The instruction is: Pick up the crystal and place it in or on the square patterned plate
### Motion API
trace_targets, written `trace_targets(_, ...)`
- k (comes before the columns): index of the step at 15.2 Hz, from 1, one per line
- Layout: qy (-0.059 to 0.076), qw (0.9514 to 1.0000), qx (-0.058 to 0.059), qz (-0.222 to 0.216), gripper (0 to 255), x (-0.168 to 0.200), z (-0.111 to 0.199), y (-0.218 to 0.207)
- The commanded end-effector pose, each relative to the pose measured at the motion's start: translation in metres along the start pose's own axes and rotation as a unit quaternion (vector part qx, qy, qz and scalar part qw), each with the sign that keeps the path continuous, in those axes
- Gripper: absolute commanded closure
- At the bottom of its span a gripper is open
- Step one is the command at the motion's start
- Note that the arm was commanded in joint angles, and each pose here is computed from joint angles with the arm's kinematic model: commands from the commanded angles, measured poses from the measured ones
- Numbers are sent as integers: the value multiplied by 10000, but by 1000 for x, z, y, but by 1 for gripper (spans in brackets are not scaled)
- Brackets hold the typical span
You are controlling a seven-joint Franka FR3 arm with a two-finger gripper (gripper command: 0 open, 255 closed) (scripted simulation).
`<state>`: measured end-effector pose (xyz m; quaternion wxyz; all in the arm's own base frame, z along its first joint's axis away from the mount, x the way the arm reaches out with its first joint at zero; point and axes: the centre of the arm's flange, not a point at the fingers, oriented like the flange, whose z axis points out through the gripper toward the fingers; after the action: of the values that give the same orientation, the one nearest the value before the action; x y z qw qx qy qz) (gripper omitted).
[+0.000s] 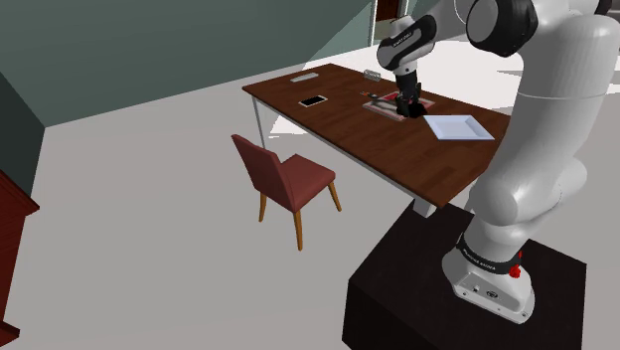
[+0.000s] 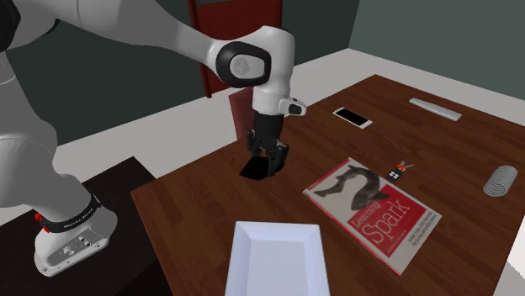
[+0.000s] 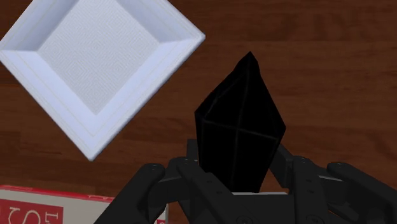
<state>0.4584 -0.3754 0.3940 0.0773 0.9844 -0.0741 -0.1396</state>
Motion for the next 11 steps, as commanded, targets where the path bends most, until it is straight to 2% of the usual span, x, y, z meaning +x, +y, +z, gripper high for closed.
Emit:
trace_targets(1, 5, 10000, -1, -4, 255, -13, 7, 23)
trace_targets(11, 5, 10000, -1, -4, 255, -78, 45, 131)
